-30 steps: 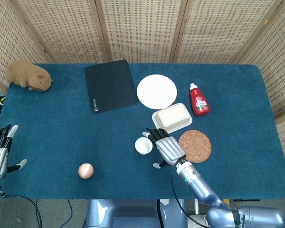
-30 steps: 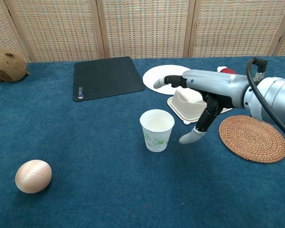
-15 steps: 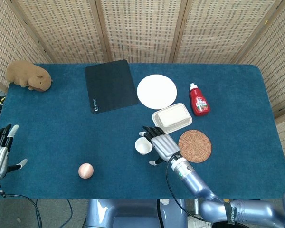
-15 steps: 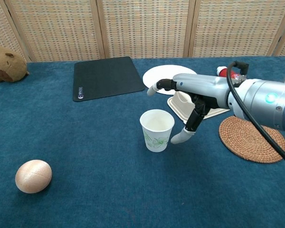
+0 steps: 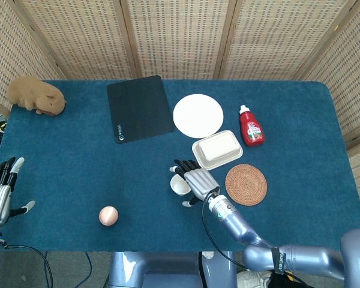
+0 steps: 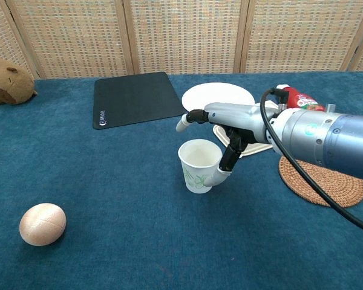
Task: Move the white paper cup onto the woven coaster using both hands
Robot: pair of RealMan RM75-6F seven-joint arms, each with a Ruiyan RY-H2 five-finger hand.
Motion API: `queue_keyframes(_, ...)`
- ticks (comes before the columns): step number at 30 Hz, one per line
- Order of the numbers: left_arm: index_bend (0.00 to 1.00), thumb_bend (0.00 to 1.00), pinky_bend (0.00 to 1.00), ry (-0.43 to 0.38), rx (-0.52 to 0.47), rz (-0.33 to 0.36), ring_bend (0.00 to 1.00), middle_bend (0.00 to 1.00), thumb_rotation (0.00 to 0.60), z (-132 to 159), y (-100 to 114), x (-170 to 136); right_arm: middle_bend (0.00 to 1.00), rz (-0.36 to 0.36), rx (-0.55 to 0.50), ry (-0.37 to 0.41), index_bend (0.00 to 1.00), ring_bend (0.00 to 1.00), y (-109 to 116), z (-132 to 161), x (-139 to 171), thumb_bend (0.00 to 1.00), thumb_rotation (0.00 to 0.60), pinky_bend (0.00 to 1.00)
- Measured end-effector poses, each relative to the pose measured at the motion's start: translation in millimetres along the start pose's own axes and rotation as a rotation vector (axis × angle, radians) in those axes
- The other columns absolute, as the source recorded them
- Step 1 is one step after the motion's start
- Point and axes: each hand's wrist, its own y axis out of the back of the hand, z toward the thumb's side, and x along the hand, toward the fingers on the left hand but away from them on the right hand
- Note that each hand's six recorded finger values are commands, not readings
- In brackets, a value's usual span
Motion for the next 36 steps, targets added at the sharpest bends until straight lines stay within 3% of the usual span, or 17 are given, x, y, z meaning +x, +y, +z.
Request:
queue_keyframes(16, 0.0, 0.13, 0.0, -0.009, 0.0, -0.021, 0.0, 0.0, 0.6, 3, -4, 2, 0.0, 0.05, 0.001, -0.031, 0.28, 0.0, -13, -10, -16, 0.02, 0.6, 0.0)
queue_keyframes(30, 0.0, 0.13, 0.0, -0.024, -0.003, -0.024, 0.0, 0.0, 0.6, 6, -5, 1, 0.0, 0.053, 0.007, -0.04, 0.25, 0.0, -15, -15, -21, 0.02, 0.6, 0.0)
queue_keyframes(36, 0.0, 0.13, 0.0, -0.027, -0.005, -0.026, 0.0, 0.0, 0.6, 7, -5, 1, 0.0, 0.053, 0.015, -0.049, 0.28, 0.0, -14, -19, -22, 0.02, 0.6, 0.0)
